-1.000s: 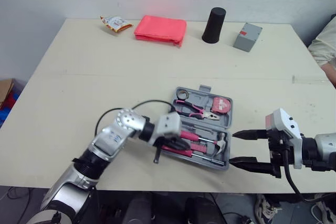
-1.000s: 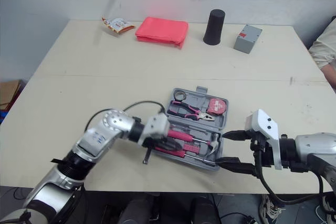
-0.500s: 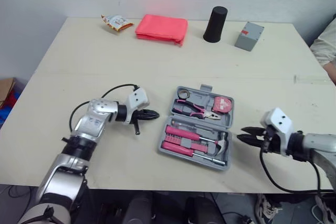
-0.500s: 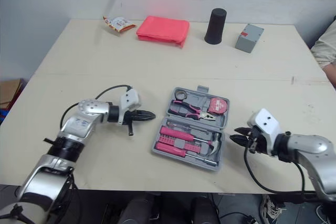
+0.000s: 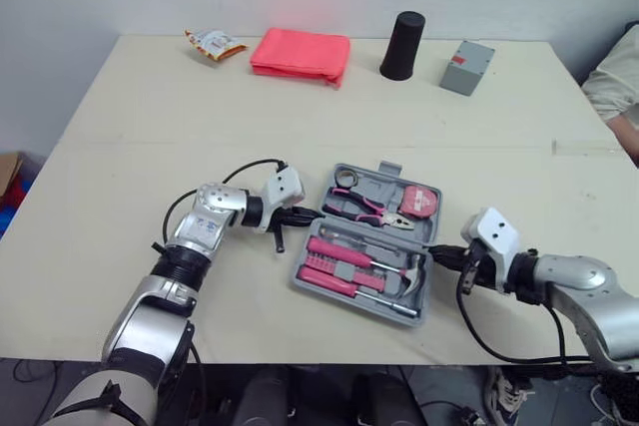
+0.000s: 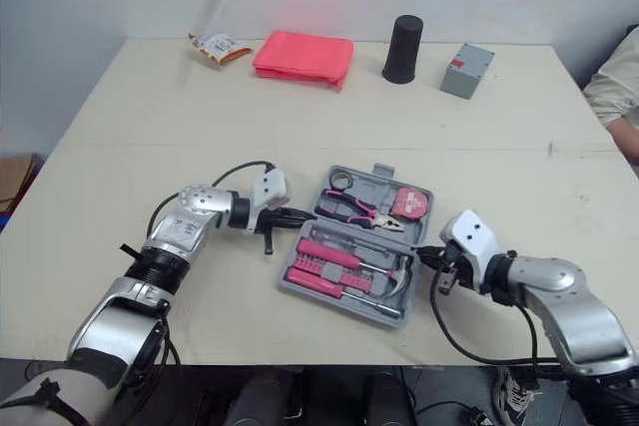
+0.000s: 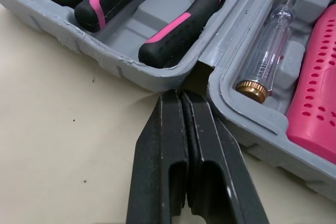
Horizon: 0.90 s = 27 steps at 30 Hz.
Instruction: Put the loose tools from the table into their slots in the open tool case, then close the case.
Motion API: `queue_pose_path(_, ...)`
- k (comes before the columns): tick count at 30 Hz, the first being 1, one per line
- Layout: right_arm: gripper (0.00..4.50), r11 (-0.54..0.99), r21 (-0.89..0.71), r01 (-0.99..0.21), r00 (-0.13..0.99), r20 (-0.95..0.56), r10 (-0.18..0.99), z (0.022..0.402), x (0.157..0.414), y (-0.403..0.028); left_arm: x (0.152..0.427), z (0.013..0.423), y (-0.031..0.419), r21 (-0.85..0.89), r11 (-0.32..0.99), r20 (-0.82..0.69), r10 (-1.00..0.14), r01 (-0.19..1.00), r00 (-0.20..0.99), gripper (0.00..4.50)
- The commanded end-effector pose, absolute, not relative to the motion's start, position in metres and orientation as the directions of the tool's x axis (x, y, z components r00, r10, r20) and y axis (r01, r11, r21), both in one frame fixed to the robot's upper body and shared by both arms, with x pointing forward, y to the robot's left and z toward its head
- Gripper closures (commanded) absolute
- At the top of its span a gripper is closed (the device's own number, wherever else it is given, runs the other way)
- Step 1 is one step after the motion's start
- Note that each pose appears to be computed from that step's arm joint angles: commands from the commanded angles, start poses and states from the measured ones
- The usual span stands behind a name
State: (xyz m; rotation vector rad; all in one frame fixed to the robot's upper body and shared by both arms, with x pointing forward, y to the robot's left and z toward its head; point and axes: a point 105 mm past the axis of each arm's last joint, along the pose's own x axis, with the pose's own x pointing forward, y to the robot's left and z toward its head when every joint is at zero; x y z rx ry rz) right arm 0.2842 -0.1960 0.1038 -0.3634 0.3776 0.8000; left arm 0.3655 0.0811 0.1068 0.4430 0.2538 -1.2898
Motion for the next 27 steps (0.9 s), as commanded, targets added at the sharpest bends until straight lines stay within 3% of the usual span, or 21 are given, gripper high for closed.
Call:
queue_pose_path(1,4.42,0.601,-0.198,-0.775,0.621,-0.417,0.664,0.114,0.284,-0.177,0.349,0.098,0.071,0.142,0.142,-0.436,-0.879,0.98,0.19,4.5)
queue_pose_path(10,4.42,0.581,-0.17,-0.796,0.594,-0.41,0.693,0.114,0.283,-0.173,0.324,0.094,0.07,0.12,0.13,-0.445,-0.879,0.984,0.17,4.5)
queue_pose_path(27,4.42,0.611,-0.197,-0.767,0.625,-0.447,0.64,0.119,0.297,-0.213,0.32,0.097,0.09,0.102,0.307,-0.442,-0.838,0.946,0.319,4.5)
